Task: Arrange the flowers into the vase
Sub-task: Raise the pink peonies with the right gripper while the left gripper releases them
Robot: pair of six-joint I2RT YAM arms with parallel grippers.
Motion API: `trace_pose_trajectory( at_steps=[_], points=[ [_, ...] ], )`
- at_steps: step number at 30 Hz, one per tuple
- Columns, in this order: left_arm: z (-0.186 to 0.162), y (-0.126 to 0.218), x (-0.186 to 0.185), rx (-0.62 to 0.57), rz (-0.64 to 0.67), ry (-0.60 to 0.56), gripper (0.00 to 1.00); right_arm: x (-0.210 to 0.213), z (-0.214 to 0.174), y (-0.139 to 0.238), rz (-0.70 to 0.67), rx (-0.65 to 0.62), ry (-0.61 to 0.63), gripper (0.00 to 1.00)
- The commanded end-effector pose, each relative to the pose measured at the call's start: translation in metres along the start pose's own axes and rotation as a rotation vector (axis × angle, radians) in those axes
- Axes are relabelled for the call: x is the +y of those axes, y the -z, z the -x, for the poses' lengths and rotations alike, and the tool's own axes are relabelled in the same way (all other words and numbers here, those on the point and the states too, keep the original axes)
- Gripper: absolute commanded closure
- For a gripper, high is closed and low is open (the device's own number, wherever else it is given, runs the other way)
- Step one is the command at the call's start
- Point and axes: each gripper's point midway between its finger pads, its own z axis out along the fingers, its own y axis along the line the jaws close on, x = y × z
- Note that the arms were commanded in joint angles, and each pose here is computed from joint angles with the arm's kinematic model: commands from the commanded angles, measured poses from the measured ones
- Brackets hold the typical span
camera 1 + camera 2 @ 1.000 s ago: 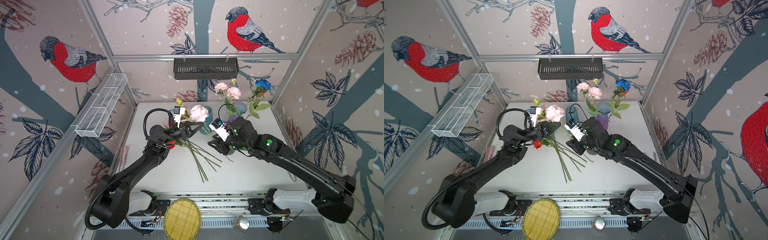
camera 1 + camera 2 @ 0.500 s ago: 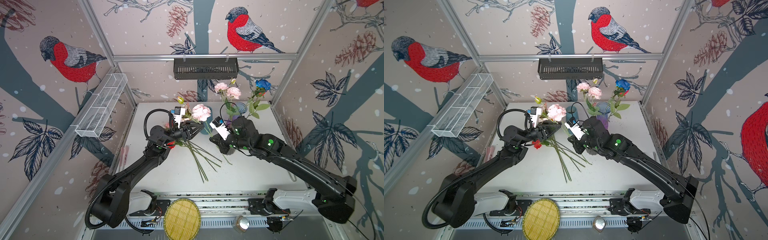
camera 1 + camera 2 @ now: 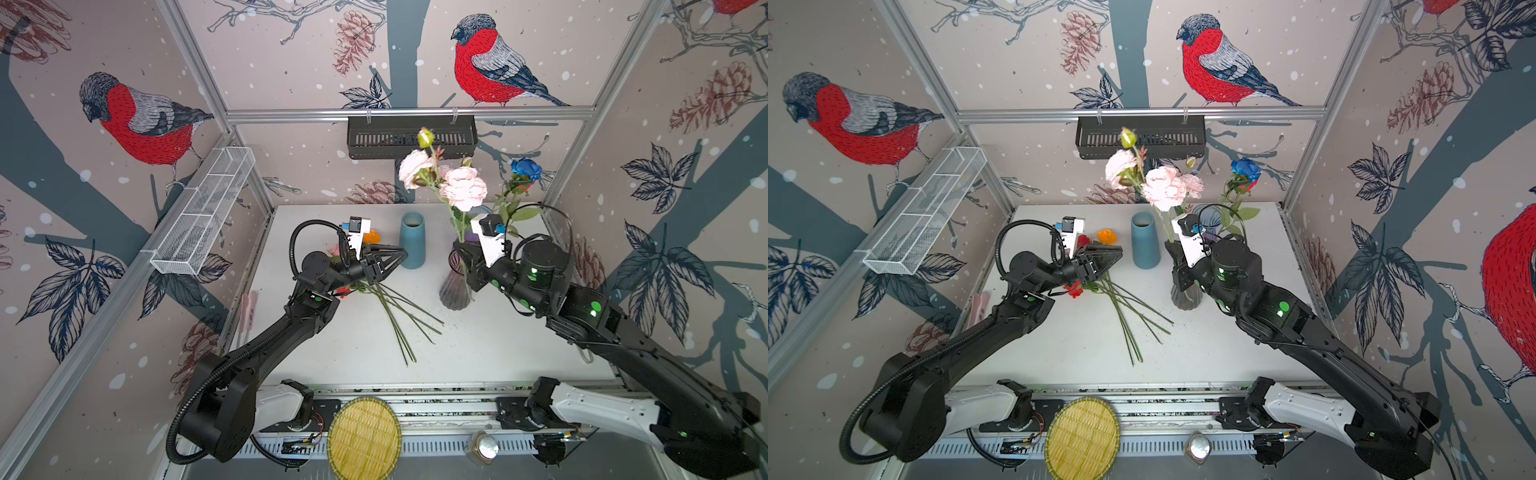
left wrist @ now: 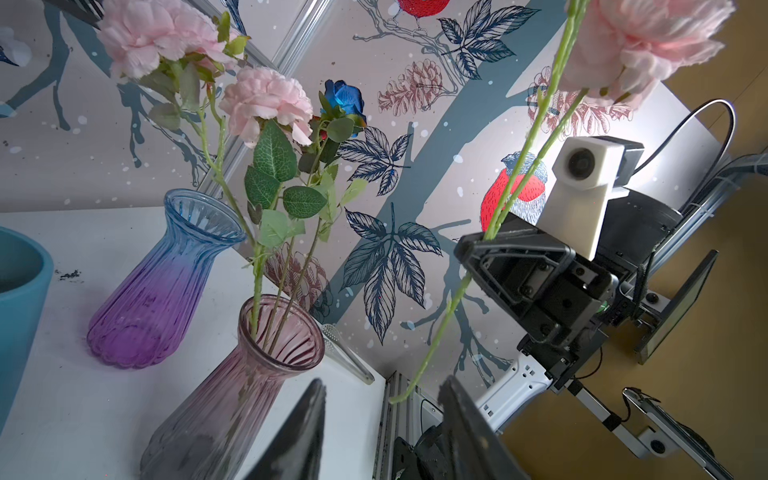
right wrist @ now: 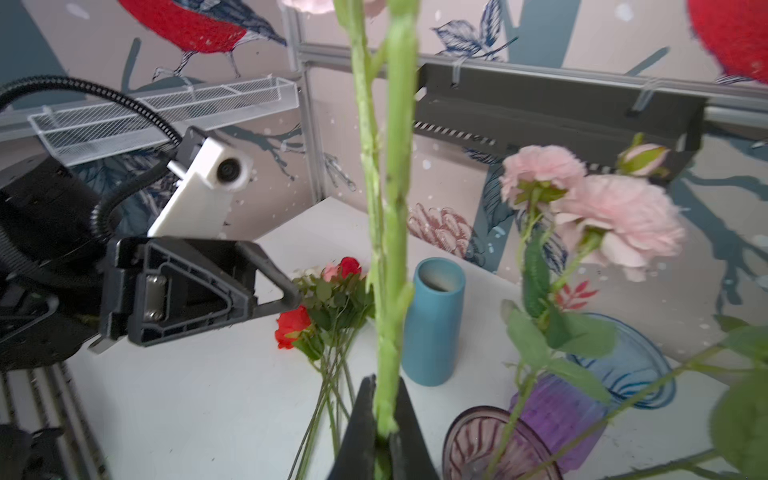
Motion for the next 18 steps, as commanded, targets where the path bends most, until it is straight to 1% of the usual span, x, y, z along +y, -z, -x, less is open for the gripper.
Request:
trace_pose_trajectory(
  at_steps=[1, 3, 6, 8, 11, 18],
  points=[
    [0.002, -0.002, -0.004, -0.004, -0.018, -0.028, 0.55, -0.025, 0.030, 0.008, -0.130, -0.155, 0.009, 0.97],
    [0.001, -0.003, -0.004, -0.002, -0.022, -0.023, 0.55, -0.026, 0.033, 0.010, -0.130, -0.213, 0.036, 0.98],
    [-0.001, -0.004, -0.003, 0.002, -0.025, -0.016, 0.56, -0.032, 0.041, 0.019, -0.155, -0.318, 0.037, 0.98],
    [-0.002, -0.005, -0.004, 0.004, -0.026, -0.015, 0.56, -0.037, 0.043, 0.021, -0.171, -0.356, 0.037, 0.98],
    [-0.004, -0.004, -0.003, 0.006, -0.019, -0.014, 0.56, -0.046, 0.043, 0.016, -0.193, -0.350, 0.026, 0.98],
    [-0.005, -0.004, 0.001, 0.007, -0.001, -0.010, 0.57, -0.063, 0.035, 0.005, -0.185, -0.348, -0.024, 0.98]
  ],
)
